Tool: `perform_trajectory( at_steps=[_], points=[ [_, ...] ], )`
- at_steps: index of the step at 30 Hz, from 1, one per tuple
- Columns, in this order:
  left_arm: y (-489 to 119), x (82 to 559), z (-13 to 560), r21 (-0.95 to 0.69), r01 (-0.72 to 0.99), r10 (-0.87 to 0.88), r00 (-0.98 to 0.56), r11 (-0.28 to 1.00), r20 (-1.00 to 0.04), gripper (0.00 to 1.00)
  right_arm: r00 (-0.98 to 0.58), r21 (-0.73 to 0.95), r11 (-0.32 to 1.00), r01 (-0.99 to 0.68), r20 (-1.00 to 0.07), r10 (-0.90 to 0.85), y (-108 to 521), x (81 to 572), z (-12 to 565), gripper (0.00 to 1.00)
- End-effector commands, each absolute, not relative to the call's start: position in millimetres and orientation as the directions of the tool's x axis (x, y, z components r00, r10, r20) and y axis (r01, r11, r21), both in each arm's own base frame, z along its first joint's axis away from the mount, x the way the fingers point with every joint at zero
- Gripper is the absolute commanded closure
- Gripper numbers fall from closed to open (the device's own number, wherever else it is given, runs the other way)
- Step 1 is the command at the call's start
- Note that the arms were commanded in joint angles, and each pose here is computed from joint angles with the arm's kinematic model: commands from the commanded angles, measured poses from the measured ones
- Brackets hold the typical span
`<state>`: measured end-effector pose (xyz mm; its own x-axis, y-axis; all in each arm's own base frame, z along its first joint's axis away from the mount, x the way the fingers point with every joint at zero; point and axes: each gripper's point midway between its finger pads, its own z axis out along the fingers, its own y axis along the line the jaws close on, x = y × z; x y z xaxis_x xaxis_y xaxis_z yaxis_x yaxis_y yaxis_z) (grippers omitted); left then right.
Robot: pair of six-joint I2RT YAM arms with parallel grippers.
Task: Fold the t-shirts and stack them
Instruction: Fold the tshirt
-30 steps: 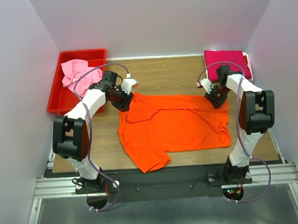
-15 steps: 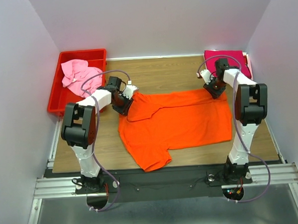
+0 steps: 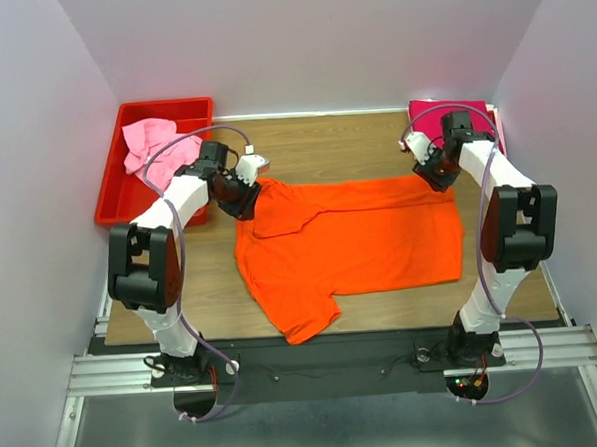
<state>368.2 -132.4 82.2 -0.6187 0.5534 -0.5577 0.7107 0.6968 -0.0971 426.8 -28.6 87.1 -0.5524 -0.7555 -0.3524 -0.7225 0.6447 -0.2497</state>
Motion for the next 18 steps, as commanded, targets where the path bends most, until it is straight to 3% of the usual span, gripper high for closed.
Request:
perform_trajectory(
  at_steps=[1,18],
  points=[
    [-152,358,115,-0.124,0.752,0.545,-0.571,0.647,-0.614,0.48,-0.514,-0.286,0.598,-0.749,-0.319,-0.796,-39,427,85,0.6],
    [-167,345,64,-0.119,0.712,0.571,-0.64,0.692,-0.514,0.46,-0.541,-0.239,0.582,-0.777,-0.217,-0.812,-63,434,37,0.59]
  ],
)
